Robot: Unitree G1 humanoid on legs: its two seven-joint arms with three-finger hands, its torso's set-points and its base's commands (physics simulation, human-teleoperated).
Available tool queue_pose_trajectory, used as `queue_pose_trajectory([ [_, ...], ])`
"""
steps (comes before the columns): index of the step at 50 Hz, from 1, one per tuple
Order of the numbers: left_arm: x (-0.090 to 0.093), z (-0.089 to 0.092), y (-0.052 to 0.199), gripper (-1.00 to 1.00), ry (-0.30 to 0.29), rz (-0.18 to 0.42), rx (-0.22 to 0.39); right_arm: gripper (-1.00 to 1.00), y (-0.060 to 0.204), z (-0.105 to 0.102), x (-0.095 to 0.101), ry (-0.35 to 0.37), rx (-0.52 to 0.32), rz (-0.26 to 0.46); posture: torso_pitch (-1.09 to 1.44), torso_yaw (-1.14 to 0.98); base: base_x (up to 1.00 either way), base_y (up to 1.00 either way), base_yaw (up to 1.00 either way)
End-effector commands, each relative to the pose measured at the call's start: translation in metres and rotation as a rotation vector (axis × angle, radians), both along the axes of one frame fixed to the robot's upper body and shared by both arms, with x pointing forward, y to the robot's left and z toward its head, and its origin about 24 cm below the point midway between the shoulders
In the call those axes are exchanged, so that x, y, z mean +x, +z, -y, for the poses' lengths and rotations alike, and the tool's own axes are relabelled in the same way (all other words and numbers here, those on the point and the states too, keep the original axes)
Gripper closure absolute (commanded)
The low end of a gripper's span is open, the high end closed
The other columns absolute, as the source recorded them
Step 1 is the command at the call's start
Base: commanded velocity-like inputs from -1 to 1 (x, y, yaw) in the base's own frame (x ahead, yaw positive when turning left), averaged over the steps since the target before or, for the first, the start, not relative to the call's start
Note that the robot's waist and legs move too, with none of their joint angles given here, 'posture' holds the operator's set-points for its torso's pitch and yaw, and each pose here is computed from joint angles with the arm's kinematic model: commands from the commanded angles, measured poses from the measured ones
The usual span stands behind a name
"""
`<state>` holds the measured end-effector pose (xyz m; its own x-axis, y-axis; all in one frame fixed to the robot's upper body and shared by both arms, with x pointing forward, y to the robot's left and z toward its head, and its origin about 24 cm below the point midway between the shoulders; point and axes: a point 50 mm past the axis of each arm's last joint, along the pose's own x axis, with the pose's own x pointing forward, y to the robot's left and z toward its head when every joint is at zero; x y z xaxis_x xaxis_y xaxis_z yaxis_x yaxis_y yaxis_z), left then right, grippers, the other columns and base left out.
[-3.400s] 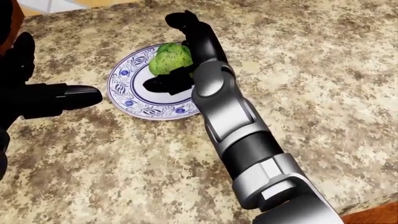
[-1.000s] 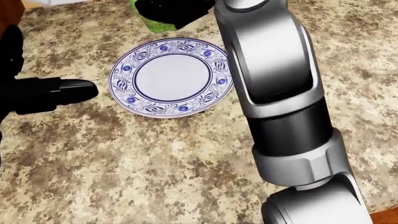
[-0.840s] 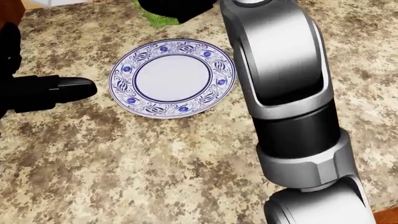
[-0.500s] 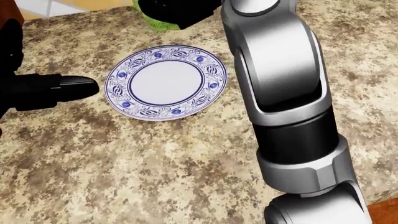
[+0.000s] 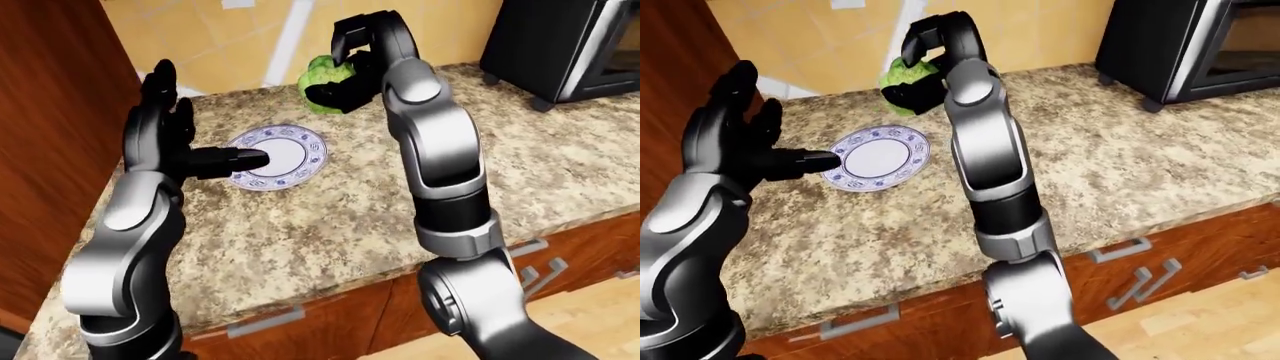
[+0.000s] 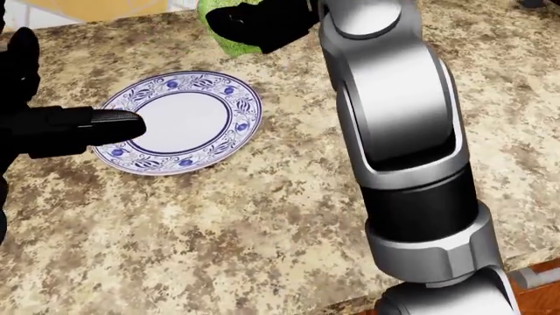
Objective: Place the broccoli on the rack of the oven.
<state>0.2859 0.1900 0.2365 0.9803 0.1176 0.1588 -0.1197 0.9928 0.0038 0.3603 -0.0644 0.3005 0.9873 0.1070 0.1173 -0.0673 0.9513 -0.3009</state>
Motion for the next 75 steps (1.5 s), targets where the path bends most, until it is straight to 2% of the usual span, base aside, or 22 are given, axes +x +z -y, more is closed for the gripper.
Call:
queue_pose_trajectory([
  [1,-0.0043,-0.0047,0.0147,-1.00,0.025,0.074,0.008,1.00,0.0207,-0.0067,-0.0078,0.026,0.004,0.087,0.00,0.00,-0.09,-0.27,0.00],
  [25,-0.0039,-0.0039,0.0140,-1.00,0.023,0.074,0.010,1.00,0.0108,-0.0066,-0.0092,0.029,0.005,0.076,0.00,0.00,-0.08,-0.24,0.00],
  [59,-0.0042,-0.0023,0.0157,-1.00,0.019,0.076,0.013,1.00,0.0174,-0.0063,-0.0112,0.037,-0.007,0.099,0.00,0.00,-0.03,-0.07,0.00],
  [75,-0.0050,-0.0030,0.0149,-1.00,0.021,0.075,0.011,1.00,0.0128,-0.0078,-0.0119,0.041,-0.023,0.093,0.00,0.00,-0.16,0.00,0.94],
])
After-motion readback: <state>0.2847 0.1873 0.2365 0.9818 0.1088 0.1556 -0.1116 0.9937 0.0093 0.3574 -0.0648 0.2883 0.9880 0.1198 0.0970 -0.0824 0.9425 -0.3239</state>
